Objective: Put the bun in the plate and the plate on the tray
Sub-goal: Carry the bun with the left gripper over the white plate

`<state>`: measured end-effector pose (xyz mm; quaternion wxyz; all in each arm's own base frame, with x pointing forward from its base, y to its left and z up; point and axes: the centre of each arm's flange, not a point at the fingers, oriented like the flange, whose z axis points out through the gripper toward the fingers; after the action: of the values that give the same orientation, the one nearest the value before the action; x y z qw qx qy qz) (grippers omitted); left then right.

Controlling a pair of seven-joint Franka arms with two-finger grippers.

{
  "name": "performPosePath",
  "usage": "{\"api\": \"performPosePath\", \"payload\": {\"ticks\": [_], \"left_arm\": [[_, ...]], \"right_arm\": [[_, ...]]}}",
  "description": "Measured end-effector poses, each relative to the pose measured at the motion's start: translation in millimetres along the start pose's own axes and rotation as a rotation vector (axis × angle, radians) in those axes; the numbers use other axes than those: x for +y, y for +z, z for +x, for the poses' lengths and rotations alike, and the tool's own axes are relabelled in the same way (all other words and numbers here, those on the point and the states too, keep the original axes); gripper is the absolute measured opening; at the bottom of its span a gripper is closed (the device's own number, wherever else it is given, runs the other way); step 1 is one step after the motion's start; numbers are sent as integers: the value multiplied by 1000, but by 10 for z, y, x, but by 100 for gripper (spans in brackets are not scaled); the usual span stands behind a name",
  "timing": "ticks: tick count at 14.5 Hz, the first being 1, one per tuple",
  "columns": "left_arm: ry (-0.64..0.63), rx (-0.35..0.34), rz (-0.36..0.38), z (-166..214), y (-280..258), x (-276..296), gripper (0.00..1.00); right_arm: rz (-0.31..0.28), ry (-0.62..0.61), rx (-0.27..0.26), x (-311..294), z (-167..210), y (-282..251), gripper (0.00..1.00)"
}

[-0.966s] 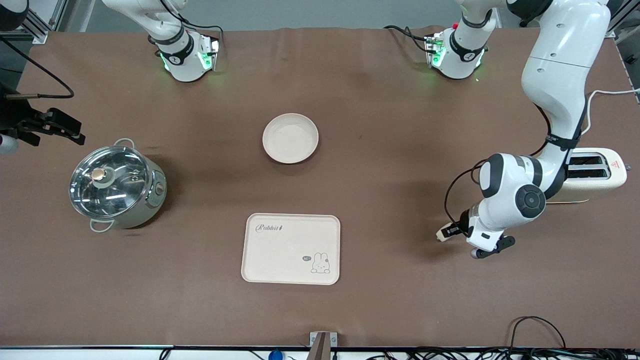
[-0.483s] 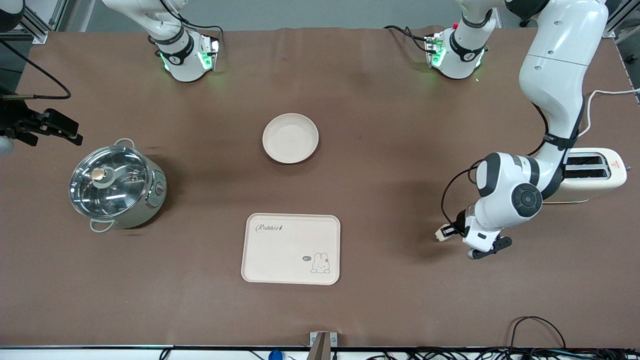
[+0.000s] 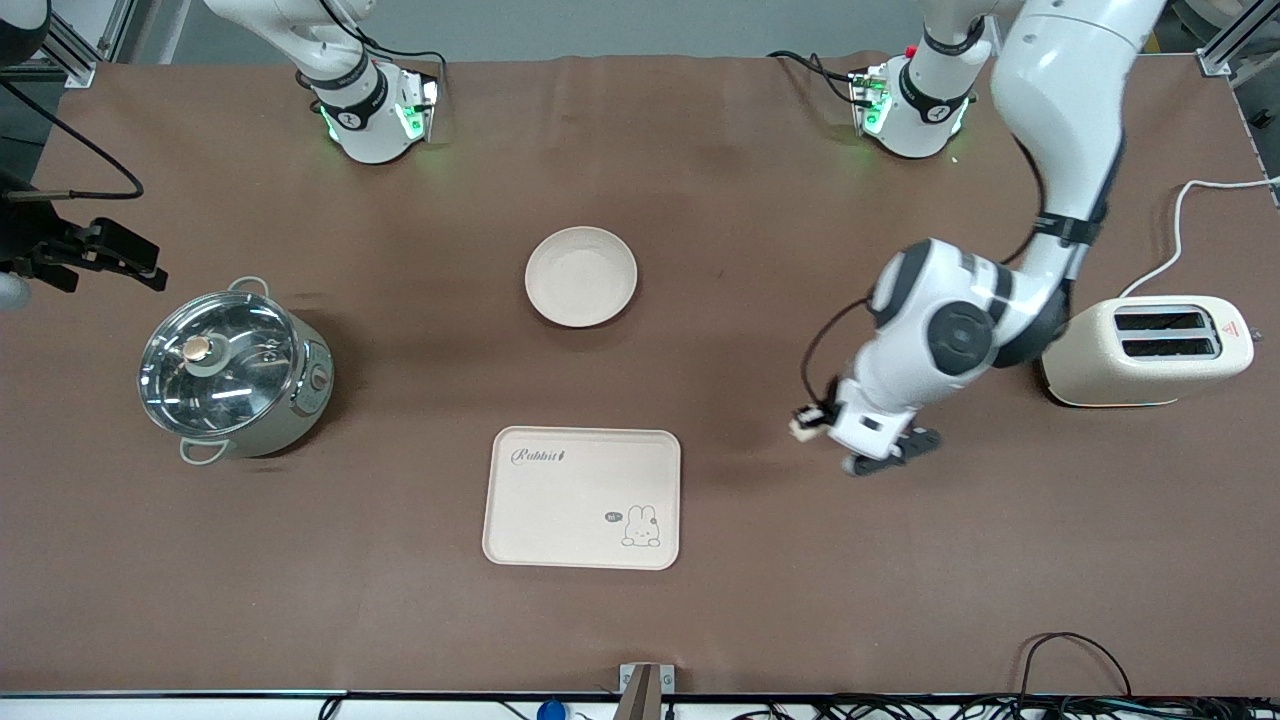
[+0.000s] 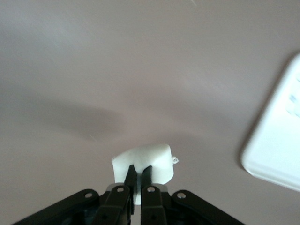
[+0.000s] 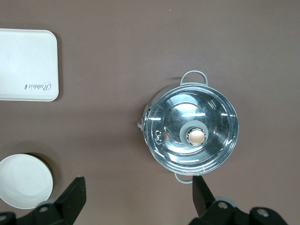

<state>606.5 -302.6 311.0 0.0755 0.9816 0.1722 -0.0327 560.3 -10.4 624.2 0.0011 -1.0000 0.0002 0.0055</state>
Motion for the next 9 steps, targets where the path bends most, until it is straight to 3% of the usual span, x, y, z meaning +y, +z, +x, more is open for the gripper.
{"api": "performPosePath", "payload": {"ticks": [5,9], "left_arm": [[-20,-42,29,-1387,304,995,7],[-26,-76,76,-2309,666,1378,6]], "right_arm": [[17,12,-5,50,6,26,100],[28,14,-22,54,-8,47,100]]}}
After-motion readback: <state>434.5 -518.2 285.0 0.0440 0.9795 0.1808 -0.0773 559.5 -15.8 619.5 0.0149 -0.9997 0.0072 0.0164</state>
